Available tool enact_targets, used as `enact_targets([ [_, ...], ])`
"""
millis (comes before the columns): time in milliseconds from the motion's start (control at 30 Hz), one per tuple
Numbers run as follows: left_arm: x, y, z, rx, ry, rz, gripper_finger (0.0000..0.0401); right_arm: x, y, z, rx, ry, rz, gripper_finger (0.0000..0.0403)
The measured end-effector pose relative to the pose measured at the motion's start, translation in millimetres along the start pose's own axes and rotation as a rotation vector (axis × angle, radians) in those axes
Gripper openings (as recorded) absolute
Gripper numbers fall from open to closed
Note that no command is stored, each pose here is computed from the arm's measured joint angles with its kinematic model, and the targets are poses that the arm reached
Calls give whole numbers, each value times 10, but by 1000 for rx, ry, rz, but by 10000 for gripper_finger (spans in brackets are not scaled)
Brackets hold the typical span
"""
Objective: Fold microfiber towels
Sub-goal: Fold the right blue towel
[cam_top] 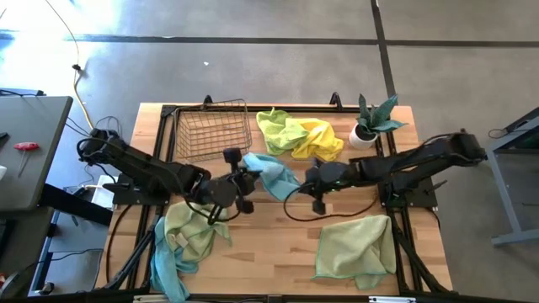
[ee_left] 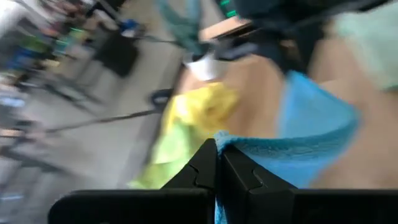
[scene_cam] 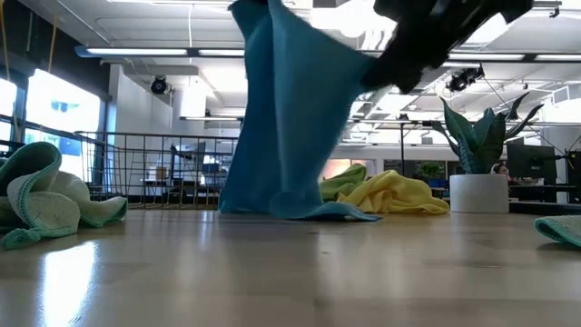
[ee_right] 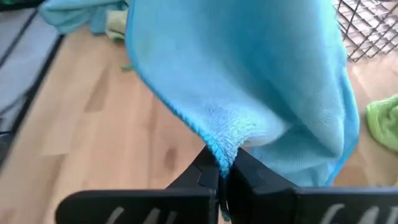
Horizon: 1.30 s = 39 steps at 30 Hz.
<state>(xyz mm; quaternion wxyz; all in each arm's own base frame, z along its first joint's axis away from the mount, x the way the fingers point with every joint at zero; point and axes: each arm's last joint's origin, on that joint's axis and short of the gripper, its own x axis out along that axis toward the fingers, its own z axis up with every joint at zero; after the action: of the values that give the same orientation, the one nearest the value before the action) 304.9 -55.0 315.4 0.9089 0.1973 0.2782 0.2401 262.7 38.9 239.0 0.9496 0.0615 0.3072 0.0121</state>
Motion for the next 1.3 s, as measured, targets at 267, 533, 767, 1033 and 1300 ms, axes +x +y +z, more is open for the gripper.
enact_targets([
  [267,-19,-96,3,-288,21,-339,0,-547,124,28,88,-49,68,0],
  [533,-13,-75,23,-447,91,-511,0,-981,183,183,135,-119,96,0],
  [767,-88,166,135,-412,169,-414,0,-1179,211,367,-7,12,-136,0],
  [1033,-89,557,145,-248,290,-322,0,-1195,96,494,-45,183,-347,0],
  [1300,-87,854,203,-55,287,-296,0,-1316,-34,777,-112,145,-440,0],
])
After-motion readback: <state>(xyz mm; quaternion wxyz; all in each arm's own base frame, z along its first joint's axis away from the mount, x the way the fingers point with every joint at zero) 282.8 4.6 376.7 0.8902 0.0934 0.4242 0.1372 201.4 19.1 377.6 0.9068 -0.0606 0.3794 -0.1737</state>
